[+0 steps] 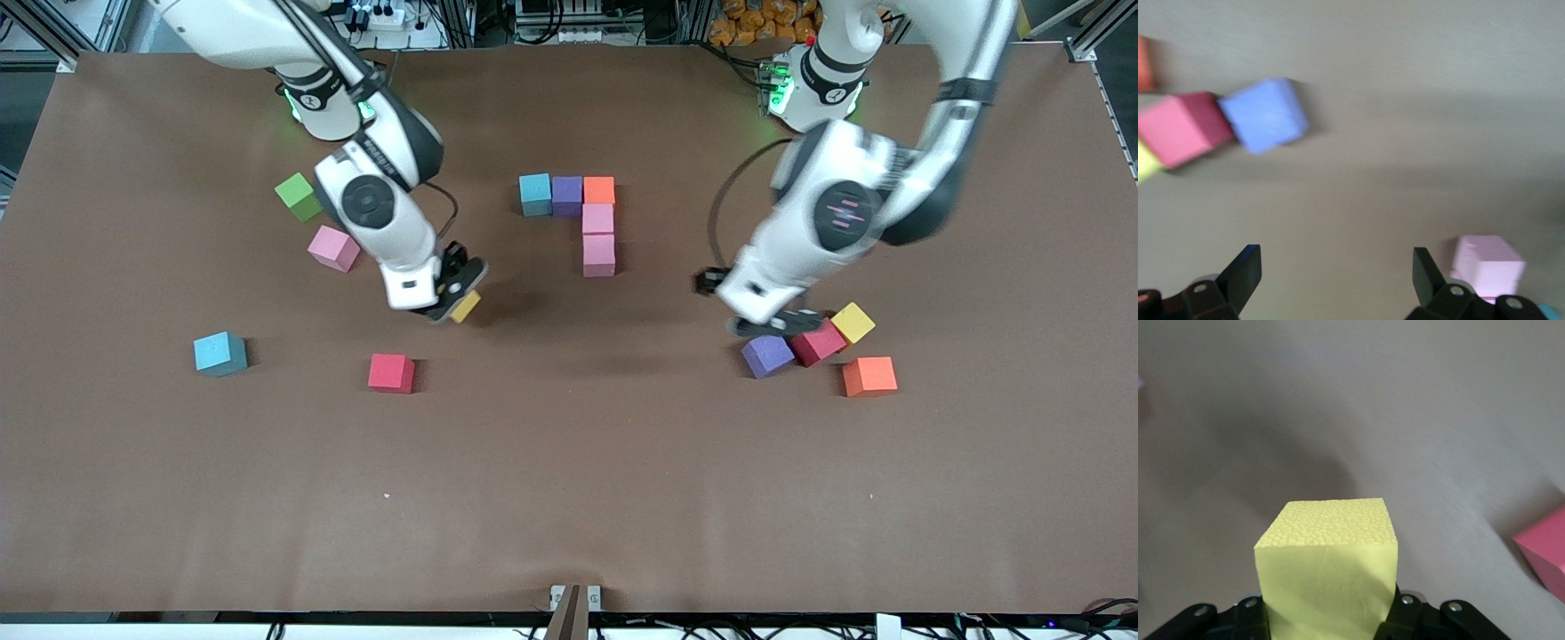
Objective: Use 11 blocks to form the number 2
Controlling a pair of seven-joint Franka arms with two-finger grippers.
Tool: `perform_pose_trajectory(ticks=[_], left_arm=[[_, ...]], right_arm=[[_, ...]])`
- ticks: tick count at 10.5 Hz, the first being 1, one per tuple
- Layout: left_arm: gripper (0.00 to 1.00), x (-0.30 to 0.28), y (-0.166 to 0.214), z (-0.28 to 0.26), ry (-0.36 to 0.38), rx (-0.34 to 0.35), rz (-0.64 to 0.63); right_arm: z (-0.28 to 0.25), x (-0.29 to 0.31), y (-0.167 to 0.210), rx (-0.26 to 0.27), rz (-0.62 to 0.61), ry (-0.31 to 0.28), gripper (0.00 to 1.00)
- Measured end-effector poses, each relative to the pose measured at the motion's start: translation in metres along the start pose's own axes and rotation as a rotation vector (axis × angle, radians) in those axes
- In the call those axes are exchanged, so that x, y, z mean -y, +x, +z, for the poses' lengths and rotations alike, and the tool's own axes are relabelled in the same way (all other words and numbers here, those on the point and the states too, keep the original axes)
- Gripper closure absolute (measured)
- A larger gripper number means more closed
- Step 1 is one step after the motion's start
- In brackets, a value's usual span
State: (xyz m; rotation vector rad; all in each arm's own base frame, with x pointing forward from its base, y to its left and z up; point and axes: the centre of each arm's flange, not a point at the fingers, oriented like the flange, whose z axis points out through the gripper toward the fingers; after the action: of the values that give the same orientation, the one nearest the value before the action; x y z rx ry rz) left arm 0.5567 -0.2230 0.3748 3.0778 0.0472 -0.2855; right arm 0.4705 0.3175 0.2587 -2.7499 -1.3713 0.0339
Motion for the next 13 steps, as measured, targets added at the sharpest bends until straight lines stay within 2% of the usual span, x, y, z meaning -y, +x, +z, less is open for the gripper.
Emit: perform_pose_trajectory(ticks=[2, 4, 6, 10, 13], left_arm=[[0.00, 0.084, 0.021, -0.014, 0.008, 0.009, 0.149], [0.00, 0.147, 0.029, -0.006, 0.097, 0.031, 0.310], [0.00, 0.169, 0.025, 0.013, 0.160, 0.065, 0.372], [0.00, 0.220, 0.017, 0.062, 0.137, 0.032, 0.508], [0.00, 0.221, 0.004, 0.074, 0.136, 0.045, 0.564]], right_arm=[[0.003, 0.040, 0.022, -0.006, -0.076, 0.011, 0.44], [0.010, 0.077, 0.046, -0.001, -0.145, 0.032, 0.44], [0.020, 0.109, 0.067, 0.030, -0.234, 0.032, 0.44], [0.046, 0.129, 0.091, 0.077, -0.375, -0.022, 0.44], [0.059, 0.142, 0.097, 0.086, -0.466, -0.036, 0.44]])
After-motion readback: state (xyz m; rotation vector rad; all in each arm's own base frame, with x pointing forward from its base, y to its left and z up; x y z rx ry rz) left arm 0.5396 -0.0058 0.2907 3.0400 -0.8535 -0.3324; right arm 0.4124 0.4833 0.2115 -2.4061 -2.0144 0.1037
